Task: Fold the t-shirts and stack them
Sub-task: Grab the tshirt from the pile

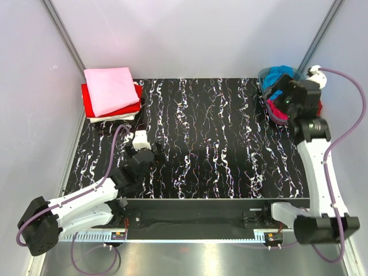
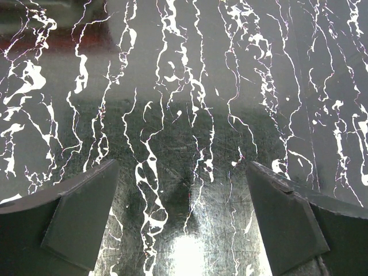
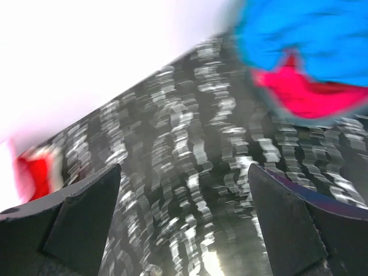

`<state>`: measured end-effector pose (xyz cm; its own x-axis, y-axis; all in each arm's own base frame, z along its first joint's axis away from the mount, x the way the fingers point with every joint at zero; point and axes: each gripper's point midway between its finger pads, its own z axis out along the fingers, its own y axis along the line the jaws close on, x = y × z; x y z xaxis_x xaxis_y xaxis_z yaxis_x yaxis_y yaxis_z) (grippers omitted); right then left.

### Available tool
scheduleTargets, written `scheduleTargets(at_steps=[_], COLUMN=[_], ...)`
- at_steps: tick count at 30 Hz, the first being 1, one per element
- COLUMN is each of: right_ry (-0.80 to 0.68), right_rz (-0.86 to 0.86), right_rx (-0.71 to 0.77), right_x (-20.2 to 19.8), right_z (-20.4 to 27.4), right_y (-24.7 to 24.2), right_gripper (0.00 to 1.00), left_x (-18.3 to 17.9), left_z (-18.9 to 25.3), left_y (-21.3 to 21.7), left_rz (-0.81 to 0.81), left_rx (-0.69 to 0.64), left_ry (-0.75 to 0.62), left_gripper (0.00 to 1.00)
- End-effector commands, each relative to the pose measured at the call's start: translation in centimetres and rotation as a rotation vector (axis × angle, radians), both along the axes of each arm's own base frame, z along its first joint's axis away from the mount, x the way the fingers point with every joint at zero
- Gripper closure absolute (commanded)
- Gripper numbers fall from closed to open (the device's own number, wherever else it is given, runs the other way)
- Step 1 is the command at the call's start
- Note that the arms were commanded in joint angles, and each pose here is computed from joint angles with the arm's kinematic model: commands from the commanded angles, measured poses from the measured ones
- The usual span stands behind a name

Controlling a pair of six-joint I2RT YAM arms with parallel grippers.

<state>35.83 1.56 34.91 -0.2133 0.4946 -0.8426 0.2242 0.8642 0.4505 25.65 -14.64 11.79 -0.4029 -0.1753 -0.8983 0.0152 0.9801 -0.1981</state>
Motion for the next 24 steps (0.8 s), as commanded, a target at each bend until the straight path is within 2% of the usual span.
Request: scheduleTargets(at_steps=[1,3,4,6,7,9,10,11,12,13,14,15,16,17,18,20,21,22,24], right_ry=[0.151,0.188,0.253,0.264,0.329,0.341,0.437,0.401,0.455,0.477,0.445,0.509,0.531,0.483,0.512,0.482,0.512,0.495,0.518], right_rz=[-0.16,-0.225,-0.25,-0.275,-0.288,-0.324,-0.327,-0.3,-0.296,-0.298,-0.298,-0.308,-0.31,-0.316,-0.325,-0.345,-0.345,-0.346,-0.343], right_rx=[0.026,0.064,0.076,0.085,0.086,0.108,0.144,0.164,0.172,0.173,0.151,0.155,0.155,0.152,0.161,0.14,0.143,0.137,0.145], right_x=[0.8,1.7,3.1,4.6,6.0,7.6,8.9,10.6,12.0,12.6,13.8,14.8,15.0,16.2,17.0,18.2,18.7,19.2,19.8], right_z=[-2.0,-2.5,-4.4,-4.3,-6.8,-6.5,-10.0,-8.9,-11.6,-12.4,-10.9,-13.6,-14.0,-12.6,-14.5,-13.7,-15.5,-14.9,-16.6], right_y=[-4.9,-7.7,-8.8,-11.1,-12.3,-15.2,-15.9,-16.2,-16.7,-17.0,-17.7,-18.3,-18.4,-18.9,-19.3,-20.1,-20.4,-20.6,-20.7], right_gripper=[0.0,0.0,0.0,0.0,0.01,0.03,0.05,0.08,0.08,0.08,0.08,0.08,0.09,0.09,0.1,0.1,0.1,0.1,0.12], left_x=[0.9,1.0,1.0,1.1,1.1,1.0,1.1,1.1,1.1,1.2,1.2,1.2,1.2,1.3,1.3,1.4,1.4,1.5,1.5], left_z=[2.4,2.4,2.3,2.3,2.3,2.3,2.3,2.3,2.2,2.1,2.2,2.1,2.1,2.1,2.1,2.0,1.9,1.9,1.9], left_y=[-0.9,-0.9,-0.9,-0.8,-0.8,-0.8,-0.8,-0.8,-0.7,-0.7,-0.6,-0.6,-0.6,-0.6,-0.6,-0.5,-0.5,-0.4,-0.4], left_rz=[0.008,0.01,0.006,0.009,0.008,0.006,0.007,0.006,0.009,0.007,0.008,0.008,0.007,0.008,0.003,0.006,0.006,0.007,0.006], left_rx=[-0.074,-0.073,-0.073,-0.073,-0.076,-0.078,-0.081,-0.085,-0.089,-0.09,-0.092,-0.095,-0.099,-0.105,-0.106,-0.107,-0.108,-0.11,-0.112], left_ry=[-0.051,-0.049,-0.046,-0.046,-0.045,-0.047,-0.047,-0.048,-0.048,-0.044,-0.045,-0.044,-0.045,-0.047,-0.045,-0.042,-0.041,-0.041,-0.039], left_gripper=[0.01,0.01,0.01,0.01,0.01,0.01,0.01,0.01,0.01,0.01,0.01,0.01,0.01,0.01,0.01,0.01,0.01,0.01,0.01])
